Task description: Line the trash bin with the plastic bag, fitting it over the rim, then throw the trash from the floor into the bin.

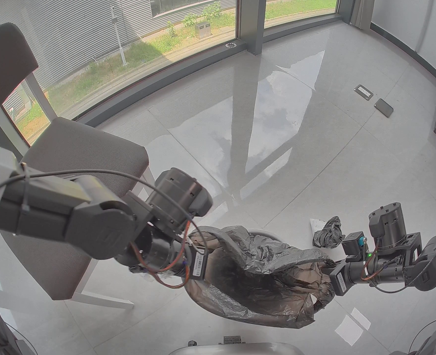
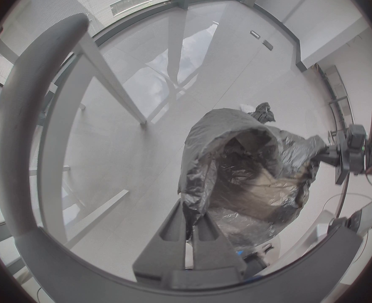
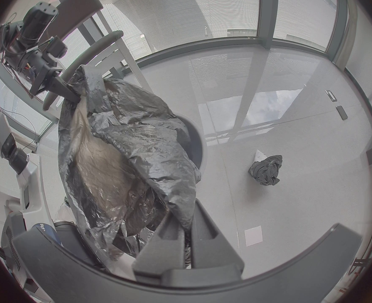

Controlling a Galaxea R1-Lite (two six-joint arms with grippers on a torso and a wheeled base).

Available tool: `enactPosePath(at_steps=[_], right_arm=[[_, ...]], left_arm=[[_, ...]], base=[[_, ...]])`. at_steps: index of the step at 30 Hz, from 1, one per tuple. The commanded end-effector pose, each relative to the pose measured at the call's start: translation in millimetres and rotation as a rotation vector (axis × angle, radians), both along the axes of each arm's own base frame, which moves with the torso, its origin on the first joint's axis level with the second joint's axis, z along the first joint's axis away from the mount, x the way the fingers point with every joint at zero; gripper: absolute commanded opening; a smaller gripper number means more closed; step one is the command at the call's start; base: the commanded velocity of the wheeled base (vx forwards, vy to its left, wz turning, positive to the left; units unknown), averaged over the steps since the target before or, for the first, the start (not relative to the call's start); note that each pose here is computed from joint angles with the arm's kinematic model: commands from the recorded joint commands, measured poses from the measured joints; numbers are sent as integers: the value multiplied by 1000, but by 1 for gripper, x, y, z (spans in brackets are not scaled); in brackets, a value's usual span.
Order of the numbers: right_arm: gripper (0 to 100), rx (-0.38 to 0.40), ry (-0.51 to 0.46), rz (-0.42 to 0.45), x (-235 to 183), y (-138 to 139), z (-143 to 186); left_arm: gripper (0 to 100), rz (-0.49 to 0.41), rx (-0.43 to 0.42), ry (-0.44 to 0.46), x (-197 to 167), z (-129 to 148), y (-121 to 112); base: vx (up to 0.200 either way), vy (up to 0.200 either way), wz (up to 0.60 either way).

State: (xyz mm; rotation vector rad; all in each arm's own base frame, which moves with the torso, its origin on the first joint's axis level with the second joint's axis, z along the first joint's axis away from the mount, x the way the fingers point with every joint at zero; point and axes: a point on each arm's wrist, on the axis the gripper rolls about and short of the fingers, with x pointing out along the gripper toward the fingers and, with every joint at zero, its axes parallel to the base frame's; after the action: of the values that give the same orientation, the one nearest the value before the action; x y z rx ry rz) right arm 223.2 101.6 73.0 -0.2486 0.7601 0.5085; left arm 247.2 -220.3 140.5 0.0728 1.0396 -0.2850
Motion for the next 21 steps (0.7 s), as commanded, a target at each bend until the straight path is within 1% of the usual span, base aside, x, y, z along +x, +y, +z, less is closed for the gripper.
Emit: enactPosePath(at_steps=[1, 2, 3, 5, 6, 7, 9, 10, 11, 12, 13, 17, 21], right_arm=[[0, 2, -6, -21, 11, -1, -1], [0, 2, -6, -21, 11, -1, -1], [0, 8, -13, -30, 23, 2, -1], [0, 8, -13, -42, 35, 3, -4], [0, 9, -16, -42, 36, 3, -4], [0, 9, -18, -48, 47, 6, -7], [0, 9, -18, -50, 53, 8, -9], [0, 9, -16, -53, 66, 12, -15], [0, 9, -18, -53, 68, 13, -15], [0, 9, -18, -54, 81, 17, -22], [0, 13, -20, -59, 89, 19, -25], [0, 17, -7, -96, 105, 15, -35], [0, -6, 39, -105, 94, 6, -44]], left_arm=[[0, 16, 22, 41, 22, -27, -19], [0, 16, 22, 41, 22, -27, -19], [0, 39, 7, 35, 32, -27, -16], [0, 70, 1, 28, 41, -26, -9], [0, 71, 1, 28, 41, -26, -9], [0, 101, 0, 26, 46, -23, 0], [0, 118, 1, 28, 48, -22, 6], [0, 142, 3, 32, 48, -19, 16], [0, 146, 5, 34, 47, -19, 17], [0, 157, 18, 48, 43, -20, 26], [0, 162, 22, 53, 41, -21, 29], [0, 164, 20, 60, 43, -24, 30], [0, 146, 14, 53, 53, -33, 15]], base=[[0, 0, 0], [0, 0, 0], [0, 0, 0], [0, 0, 0], [0, 0, 0], [0, 0, 0], [0, 0, 0], [0, 0, 0], [0, 0, 0], [0, 0, 0], [0, 0, 0], [0, 0, 0], [0, 0, 0]])
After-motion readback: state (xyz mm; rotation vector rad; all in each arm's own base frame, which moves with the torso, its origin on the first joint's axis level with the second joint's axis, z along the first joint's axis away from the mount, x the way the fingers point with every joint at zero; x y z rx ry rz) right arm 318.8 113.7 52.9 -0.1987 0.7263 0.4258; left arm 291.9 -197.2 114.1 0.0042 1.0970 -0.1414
